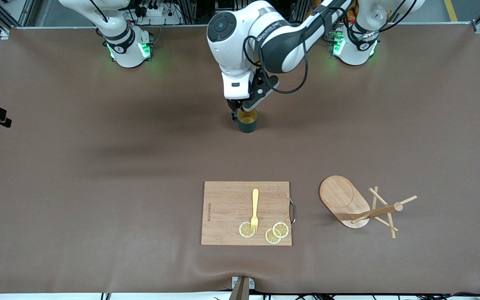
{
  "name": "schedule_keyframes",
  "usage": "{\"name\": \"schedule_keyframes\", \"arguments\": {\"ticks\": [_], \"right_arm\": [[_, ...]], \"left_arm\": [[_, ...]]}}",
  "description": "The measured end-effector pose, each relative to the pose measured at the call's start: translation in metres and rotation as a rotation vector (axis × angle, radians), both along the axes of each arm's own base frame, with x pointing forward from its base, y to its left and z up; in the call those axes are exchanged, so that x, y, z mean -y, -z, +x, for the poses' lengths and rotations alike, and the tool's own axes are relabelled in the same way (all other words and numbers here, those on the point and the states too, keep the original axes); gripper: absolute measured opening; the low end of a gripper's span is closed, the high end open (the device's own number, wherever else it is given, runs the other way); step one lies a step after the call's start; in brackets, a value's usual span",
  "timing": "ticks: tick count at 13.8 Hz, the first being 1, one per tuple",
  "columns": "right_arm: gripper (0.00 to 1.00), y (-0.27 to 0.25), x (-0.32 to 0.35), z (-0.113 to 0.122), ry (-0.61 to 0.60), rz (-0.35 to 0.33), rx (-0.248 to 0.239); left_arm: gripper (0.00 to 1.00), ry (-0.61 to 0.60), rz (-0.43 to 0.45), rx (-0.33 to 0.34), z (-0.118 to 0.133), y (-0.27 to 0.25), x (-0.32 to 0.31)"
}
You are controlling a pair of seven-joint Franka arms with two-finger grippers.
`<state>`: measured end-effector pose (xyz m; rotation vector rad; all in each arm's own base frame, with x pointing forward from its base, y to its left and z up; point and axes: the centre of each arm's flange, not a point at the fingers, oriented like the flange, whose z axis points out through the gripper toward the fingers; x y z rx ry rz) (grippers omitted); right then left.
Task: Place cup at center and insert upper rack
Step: 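Move the left gripper above the mug at table center, then lower the left gripper and grasp the mug's rim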
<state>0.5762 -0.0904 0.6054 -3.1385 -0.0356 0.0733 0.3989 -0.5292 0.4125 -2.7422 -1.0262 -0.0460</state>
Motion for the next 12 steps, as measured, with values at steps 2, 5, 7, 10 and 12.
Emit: {"name": "schedule_keyframes", "arguments": {"ticks": [2,5,7,10,12], "right_arm": [[1.0,0.001,-0.003,0.0,-0.002,0.013,0.0],[1.0,0.002,-0.003,0.0,-0.003,0.016,-0.001],[1.0,0.003,-0.003,0.0,-0.003,0.016,-0.004],[1.0,0.005,-0.005,0.0,-0.005,0.018,-0.007],[1.0,0.005,-0.005,0.0,-0.006,0.018,-0.008]], "left_arm": [[1.0,-0.021,0.041,0.021,-0.008,0.021,0.009],[1.0,-0.072,0.104,0.034,-0.018,0.066,0.021],[1.0,-0.133,0.117,0.036,-0.018,0.088,0.025],[1.0,-0.24,0.096,0.077,-0.026,0.082,0.037],[1.0,-0.292,0.081,0.1,-0.033,0.081,0.046]]}}
